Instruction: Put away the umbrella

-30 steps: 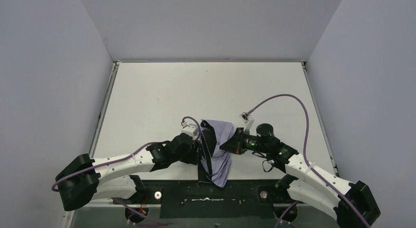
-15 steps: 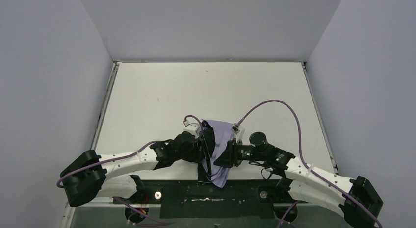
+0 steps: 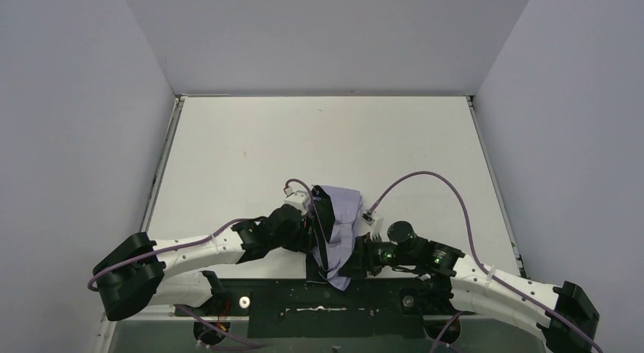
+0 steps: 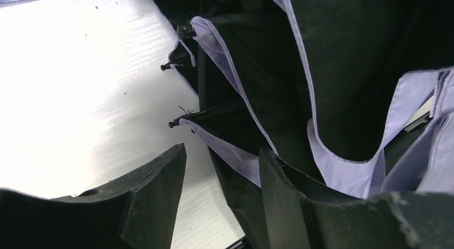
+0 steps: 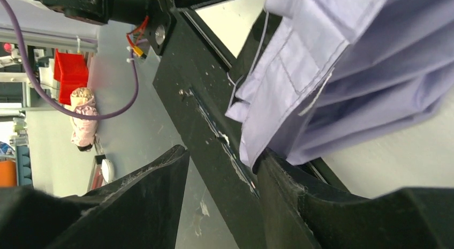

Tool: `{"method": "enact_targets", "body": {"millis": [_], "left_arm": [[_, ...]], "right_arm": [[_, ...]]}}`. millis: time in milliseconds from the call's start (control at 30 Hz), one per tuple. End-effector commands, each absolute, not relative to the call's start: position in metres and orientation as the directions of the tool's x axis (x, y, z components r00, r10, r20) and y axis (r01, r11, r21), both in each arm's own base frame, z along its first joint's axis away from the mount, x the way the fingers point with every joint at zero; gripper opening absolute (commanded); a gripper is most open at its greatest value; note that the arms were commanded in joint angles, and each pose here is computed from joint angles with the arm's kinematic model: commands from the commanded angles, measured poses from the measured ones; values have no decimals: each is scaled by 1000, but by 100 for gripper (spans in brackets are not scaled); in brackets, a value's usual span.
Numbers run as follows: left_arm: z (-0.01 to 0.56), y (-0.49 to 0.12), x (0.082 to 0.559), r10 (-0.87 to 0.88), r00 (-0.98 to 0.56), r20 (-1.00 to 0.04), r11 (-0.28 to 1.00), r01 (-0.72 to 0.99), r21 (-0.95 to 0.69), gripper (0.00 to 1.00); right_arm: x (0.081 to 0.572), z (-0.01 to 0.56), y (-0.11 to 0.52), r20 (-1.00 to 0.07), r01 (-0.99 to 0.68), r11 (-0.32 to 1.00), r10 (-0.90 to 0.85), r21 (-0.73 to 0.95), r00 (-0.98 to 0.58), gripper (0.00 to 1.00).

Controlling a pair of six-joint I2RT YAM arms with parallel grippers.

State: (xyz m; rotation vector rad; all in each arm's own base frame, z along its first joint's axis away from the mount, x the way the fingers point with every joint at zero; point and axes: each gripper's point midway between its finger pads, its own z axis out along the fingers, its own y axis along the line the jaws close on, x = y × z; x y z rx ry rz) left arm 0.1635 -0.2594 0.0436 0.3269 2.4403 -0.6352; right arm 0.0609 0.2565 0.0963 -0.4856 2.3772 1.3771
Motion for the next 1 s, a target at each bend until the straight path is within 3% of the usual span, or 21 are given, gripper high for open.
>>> {"method": "enact_targets", "body": {"millis": [0, 367, 567, 700, 967], "left_arm": [[59, -268, 171, 29, -774, -632, 834, 368, -412, 50], [57, -265, 170, 34, -774, -632, 835, 369, -408, 50], [61, -259, 169, 34, -763, -645, 840, 372, -396, 50], [63, -256, 170, 30, -759, -651, 841, 371, -394, 51], [63, -255, 169, 36, -757, -652, 840, 377, -391, 51]], "right_arm": [[54, 86, 249, -445, -446, 506, -132, 739, -886, 51], [43, 80, 244, -434, -449, 541, -165, 711, -886, 58], [54, 88, 231, -467, -461, 631, -171, 624, -867, 66], [48, 89, 234, -452, -460, 616, -183, 640, -873, 74], [62, 127, 229, -536, -504, 638, -164, 582, -828, 75]]}}
